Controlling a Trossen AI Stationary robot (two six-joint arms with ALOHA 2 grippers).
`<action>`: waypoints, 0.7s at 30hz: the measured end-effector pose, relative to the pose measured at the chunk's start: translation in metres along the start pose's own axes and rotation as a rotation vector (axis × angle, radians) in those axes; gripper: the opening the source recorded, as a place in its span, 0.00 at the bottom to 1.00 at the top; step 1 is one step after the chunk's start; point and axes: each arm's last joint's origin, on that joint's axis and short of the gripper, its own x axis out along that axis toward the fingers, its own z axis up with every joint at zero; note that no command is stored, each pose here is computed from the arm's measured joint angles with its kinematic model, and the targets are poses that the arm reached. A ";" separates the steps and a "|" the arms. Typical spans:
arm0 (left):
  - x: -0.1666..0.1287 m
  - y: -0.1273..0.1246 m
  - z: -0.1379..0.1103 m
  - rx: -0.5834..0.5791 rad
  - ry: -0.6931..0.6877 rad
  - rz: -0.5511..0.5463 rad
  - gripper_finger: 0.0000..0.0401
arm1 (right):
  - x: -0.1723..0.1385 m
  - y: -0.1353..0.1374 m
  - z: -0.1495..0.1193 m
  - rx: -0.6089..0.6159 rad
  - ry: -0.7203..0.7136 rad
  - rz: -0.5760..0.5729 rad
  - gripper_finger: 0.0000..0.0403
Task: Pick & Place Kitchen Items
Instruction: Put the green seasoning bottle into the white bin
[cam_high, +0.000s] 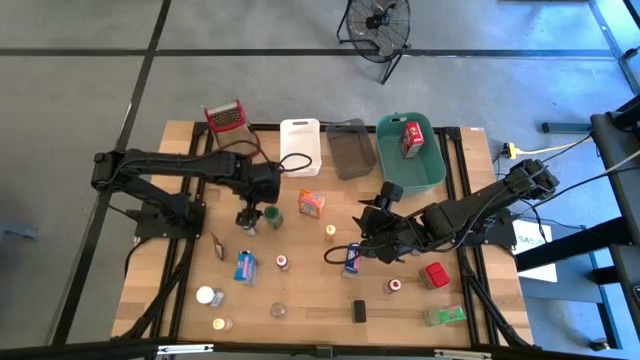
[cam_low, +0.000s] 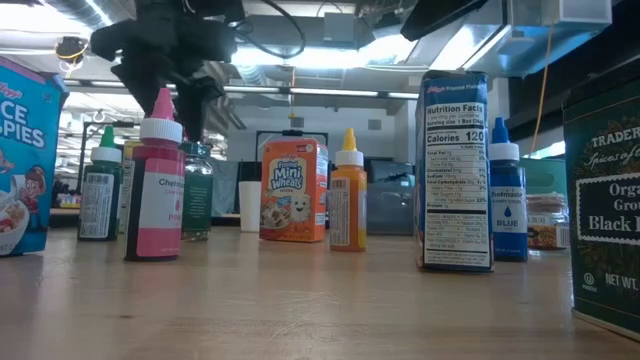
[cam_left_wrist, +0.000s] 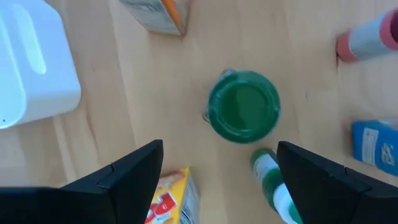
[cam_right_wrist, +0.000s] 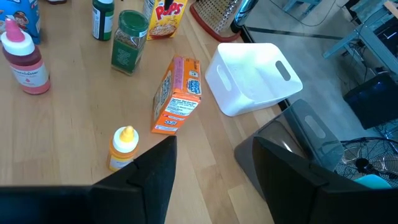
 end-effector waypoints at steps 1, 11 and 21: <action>0.000 -0.001 0.000 0.004 -0.002 -0.001 0.77 | 0.000 0.000 0.000 0.000 0.000 0.000 0.52; 0.001 -0.009 0.009 0.061 -0.064 0.000 0.77 | 0.000 0.000 0.000 0.005 0.000 0.001 0.52; 0.007 -0.011 0.012 0.091 -0.046 -0.016 0.77 | 0.000 0.000 0.000 0.005 0.001 0.002 0.52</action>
